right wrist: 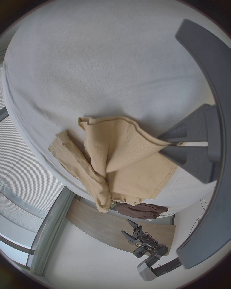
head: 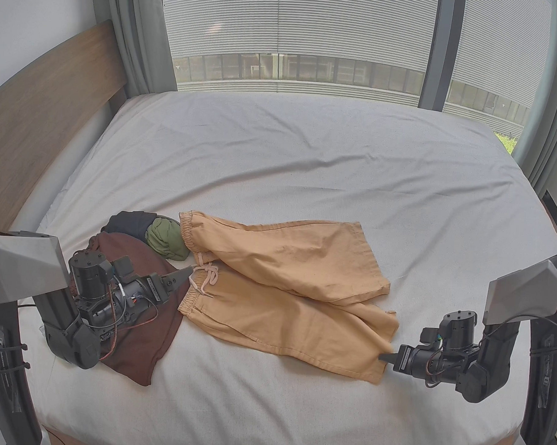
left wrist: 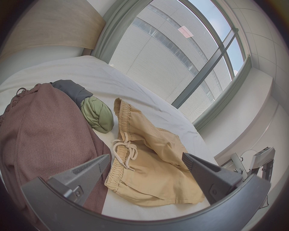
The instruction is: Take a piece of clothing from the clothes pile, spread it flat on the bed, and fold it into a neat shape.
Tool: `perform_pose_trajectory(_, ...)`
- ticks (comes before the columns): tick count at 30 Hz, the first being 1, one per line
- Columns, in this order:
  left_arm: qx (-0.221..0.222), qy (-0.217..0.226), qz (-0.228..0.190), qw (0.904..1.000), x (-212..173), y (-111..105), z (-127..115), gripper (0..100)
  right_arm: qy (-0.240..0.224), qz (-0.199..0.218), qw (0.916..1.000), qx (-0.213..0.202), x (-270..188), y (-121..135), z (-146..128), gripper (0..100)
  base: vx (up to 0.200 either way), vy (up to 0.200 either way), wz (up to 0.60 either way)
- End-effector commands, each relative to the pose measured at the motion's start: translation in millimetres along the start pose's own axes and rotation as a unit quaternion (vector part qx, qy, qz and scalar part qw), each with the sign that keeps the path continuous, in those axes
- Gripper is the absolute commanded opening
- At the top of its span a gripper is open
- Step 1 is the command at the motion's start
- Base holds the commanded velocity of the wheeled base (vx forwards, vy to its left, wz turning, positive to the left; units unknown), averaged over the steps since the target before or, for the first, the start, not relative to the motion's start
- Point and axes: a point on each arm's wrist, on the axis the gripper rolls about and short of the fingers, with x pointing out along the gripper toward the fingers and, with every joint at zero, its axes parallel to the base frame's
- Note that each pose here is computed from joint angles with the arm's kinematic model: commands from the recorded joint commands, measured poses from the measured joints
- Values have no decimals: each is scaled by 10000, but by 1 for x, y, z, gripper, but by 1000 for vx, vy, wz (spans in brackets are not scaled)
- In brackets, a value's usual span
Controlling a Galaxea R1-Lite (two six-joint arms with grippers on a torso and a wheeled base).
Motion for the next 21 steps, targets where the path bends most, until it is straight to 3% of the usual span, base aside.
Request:
perform_pose_trajectory(1, -6, 13, 11, 10000, 0, 0, -1, 100, -63, -92, 9999, 84, -11, -4, 3, 0, 0, 0, 0)
perform_pose_trajectory(18, -107, 290, 194, 9993, 3, 12, -17, 100, -90, -298, 9995, -24, -21, -15, 6, 0, 0, 0, 0)
perform_pose_trajectory(19, -120, 322, 211, 9992, 3, 13, -19, 100, -102, -292, 9995, -23, -21, -15, 7, 100, 0, 0, 0)
perform_pose_trajectory(21, -153, 387, 244, 9988, 4, 15, -22, 100, -118, -270, 9996, -44, -21, -14, 7, 100, 0, 0, 0)
